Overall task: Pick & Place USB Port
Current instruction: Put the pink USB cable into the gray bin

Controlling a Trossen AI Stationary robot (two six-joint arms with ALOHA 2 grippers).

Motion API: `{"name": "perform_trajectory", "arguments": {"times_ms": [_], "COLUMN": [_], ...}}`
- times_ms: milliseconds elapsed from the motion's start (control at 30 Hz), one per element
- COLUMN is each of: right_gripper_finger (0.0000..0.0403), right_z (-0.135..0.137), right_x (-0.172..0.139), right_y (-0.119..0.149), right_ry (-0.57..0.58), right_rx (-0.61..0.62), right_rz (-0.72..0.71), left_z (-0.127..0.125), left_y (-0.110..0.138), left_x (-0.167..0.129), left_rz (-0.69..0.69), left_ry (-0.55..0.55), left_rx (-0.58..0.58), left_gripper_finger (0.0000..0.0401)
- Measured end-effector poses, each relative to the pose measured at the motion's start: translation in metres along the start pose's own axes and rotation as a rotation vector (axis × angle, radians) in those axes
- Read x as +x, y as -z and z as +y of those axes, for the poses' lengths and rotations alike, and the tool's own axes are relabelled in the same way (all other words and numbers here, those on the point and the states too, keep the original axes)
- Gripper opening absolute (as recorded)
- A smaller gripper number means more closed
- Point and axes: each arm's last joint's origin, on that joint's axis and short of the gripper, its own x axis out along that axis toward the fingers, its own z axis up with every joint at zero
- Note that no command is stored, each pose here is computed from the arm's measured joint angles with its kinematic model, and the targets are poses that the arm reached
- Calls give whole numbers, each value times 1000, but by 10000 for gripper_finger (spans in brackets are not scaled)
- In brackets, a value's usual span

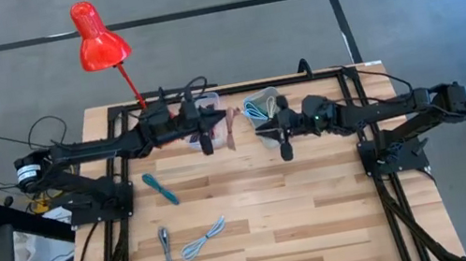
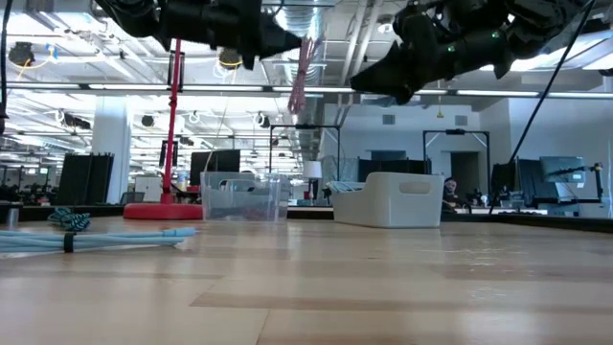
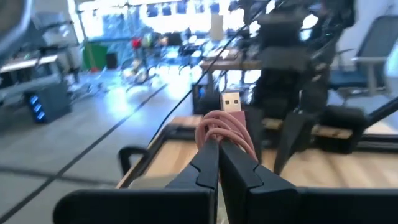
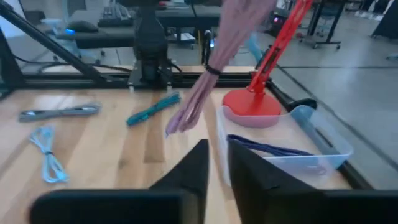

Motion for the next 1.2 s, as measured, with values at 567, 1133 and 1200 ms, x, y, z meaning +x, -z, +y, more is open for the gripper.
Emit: {"name": "perform_trajectory", "arguments": {"times_ms": [567,1133,1200], "right_gripper_finger": [237,83,32], "right_z": [15,18,18], "right_x": [21,71,72], "right_y": [-7,-8,-6], "right_ry": [-55,-71,-67], "right_rx": [31,-1,-17], "right_rz": [-66,-18,-12], "left_z": [-18,-17,-18], "left_y": [13,13,13], "left_x": [20,22,22], "left_rz": [-71,-86,-86], "left_ry": [86,86,90], "left_rx": [-3,-9,-9], "left_gripper_finger": [3,4,5]}}
